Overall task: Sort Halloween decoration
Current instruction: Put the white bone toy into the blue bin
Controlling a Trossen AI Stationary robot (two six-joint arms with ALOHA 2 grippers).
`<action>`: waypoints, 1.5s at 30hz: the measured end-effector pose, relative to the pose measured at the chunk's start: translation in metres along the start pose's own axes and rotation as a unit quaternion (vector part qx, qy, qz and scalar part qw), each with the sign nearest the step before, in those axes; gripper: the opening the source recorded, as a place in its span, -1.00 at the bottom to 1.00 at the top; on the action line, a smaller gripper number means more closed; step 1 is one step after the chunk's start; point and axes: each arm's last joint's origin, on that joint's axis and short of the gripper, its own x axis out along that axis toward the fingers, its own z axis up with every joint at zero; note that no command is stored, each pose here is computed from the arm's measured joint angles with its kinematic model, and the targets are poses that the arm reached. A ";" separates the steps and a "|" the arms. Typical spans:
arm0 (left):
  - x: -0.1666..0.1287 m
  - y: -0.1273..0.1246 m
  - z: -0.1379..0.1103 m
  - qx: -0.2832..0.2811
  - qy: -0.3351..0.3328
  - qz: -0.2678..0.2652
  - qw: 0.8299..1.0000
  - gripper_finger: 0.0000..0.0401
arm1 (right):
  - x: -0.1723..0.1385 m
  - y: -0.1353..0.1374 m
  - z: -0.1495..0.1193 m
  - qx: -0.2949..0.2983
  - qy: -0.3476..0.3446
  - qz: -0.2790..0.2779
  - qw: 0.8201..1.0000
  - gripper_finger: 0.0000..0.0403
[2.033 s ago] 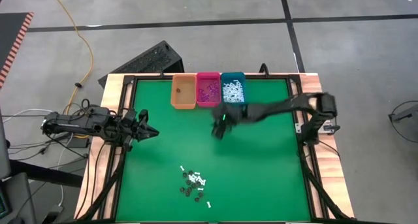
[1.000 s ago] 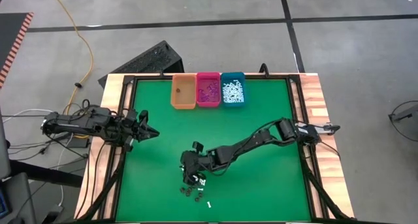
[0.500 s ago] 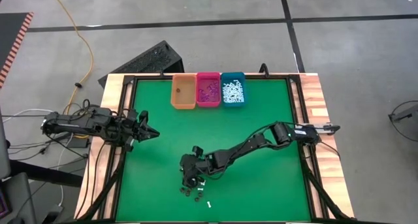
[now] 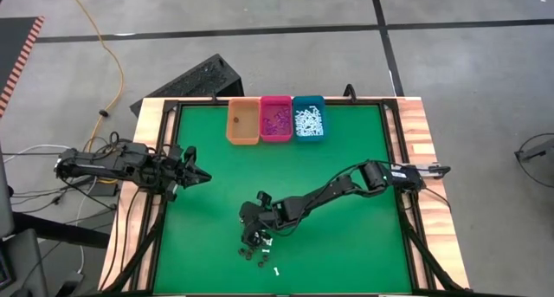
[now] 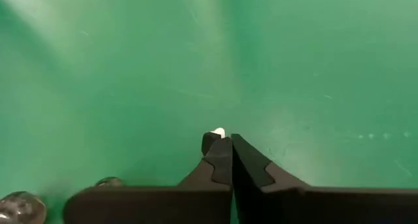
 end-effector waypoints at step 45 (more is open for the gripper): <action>0.000 -0.001 0.001 -0.008 -0.001 -0.005 1.000 -0.87 | -0.184 -0.307 0.042 0.138 0.102 -0.220 0.960 -0.68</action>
